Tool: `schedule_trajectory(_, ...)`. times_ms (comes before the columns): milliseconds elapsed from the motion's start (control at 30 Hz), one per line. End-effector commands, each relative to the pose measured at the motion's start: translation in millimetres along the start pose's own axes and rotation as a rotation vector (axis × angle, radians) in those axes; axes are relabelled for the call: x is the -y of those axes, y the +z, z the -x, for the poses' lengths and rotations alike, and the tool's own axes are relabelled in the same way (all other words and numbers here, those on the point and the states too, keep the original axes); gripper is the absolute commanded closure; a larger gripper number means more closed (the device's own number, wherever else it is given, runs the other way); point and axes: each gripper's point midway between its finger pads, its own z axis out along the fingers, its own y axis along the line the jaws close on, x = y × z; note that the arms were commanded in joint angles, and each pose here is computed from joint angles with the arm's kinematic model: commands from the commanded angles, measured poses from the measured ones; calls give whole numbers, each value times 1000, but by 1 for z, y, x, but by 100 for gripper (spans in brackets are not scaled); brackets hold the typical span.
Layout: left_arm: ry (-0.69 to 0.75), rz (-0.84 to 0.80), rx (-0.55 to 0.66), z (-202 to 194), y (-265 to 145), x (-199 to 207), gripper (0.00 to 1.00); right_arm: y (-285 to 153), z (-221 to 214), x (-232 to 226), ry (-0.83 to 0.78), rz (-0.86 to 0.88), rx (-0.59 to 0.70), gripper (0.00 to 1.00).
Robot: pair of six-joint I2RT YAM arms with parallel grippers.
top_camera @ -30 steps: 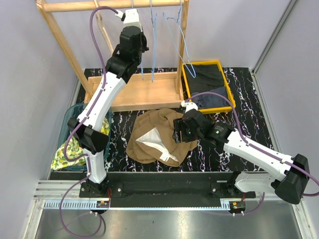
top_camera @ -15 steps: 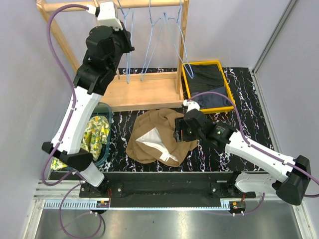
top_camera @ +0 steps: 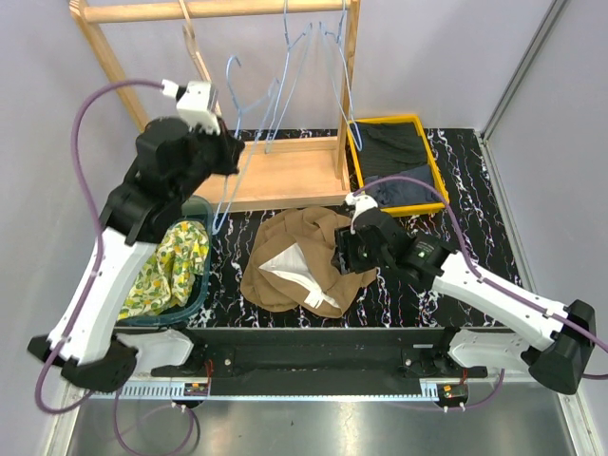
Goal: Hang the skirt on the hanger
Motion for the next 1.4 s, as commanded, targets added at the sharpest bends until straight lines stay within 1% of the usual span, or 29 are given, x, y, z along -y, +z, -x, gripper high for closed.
schedule_trajectory(0, -35, -237, 11, -5, -63, 37, 100, 3, -9, -23, -88, 106, -61, 47)
schedule_trajectory(33, -35, -286, -13, -14, -70, 44, 100, 6, -15, -28, -103, 114, -76, 48)
schedule_trajectory(67, -39, -306, -9, -18, -85, 44, 100, 8, -18, -31, -104, 120, -85, 49)
schedule_trajectory(100, -45, -314, -60, -40, -83, 44, 100, 10, -22, -37, -110, 137, -94, 50)
schedule_trajectory(133, -61, -321, -52, -44, -94, 42, 100, 14, -27, -41, -110, 141, -110, 51)
schedule_trajectory(167, -67, -312, -68, -55, -95, 39, 100, 13, -38, -55, -132, 193, -138, 54)
schedule_trajectory(200, -71, -298, -119, -78, -89, 35, 100, 15, -45, -61, -142, 211, -159, 57)
schedule_trajectory(267, -81, -284, -143, -96, -94, 29, 100, 23, -66, -73, -167, 232, -221, 60)
schedule_trajectory(300, -84, -277, -189, -115, -90, 26, 100, 27, -73, -74, -175, 229, -242, 63)
schedule_trajectory(333, -83, -279, -198, -122, -93, 25, 100, 37, -84, -72, -170, 200, -279, 65)
schedule_trajectory(367, -84, -271, -242, -139, -92, 22, 100, 43, -90, -69, -166, 180, -294, 68)
schedule_trajectory(433, -80, -257, -257, -149, -95, 17, 100, 56, -99, -60, -140, 115, -315, 74)
schedule_trajectory(467, -78, -243, -283, -160, -96, 13, 100, 62, -102, -51, -138, 70, -311, 77)
schedule_trajectory(533, -68, -239, -286, -165, -100, 10, 100, 69, -99, -39, -107, -14, -279, 83)
schedule_trajectory(600, -64, -243, -310, -175, -103, 9, 100, 72, -94, -25, -90, -87, -234, 86)
schedule_trajectory(667, -53, -262, -329, -183, -107, 9, 100, 71, -91, -16, -59, -140, -201, 86)
schedule_trajectory(700, -50, -282, -335, -186, -109, 12, 100, 70, -84, -8, -53, -186, -162, 86)
schedule_trajectory(767, -41, -305, -341, -191, -113, 13, 100, 67, -83, 7, -23, -255, -147, 87)
schedule_trajectory(867, -27, -337, -333, -193, -120, 16, 100, 63, -76, 30, 27, -345, -104, 87)
schedule_trajectory(900, -18, -333, -320, -191, -123, 14, 100, 59, -70, 35, 45, -360, -74, 87)
schedule_trajectory(967, -6, -343, -316, -190, -127, 14, 100, 55, -69, 47, 86, -391, -58, 87)
schedule_trajectory(1067, 18, -376, -300, -186, -137, 17, 100, 47, -63, 62, 118, -428, -16, 83)
schedule_trajectory(1133, 33, -392, -288, -185, -143, 17, 100, 43, -60, 67, 118, -438, -1, 78)
schedule_trajectory(1200, 49, -467, -290, -188, -153, 26, 100, 42, -58, 70, 108, -445, 6, 74)
schedule_trajectory(1233, 49, -494, -292, -190, -157, 29, 100, 43, -60, 72, 100, -453, -3, 70)
schedule_trajectory(1267, 45, -560, -310, -195, -164, 38, 100, 44, -61, 74, 97, -460, -6, 68)
schedule_trajectory(1367, 37, -656, -339, -206, -173, 49, 100, 48, -72, 82, 97, -493, -31, 67)
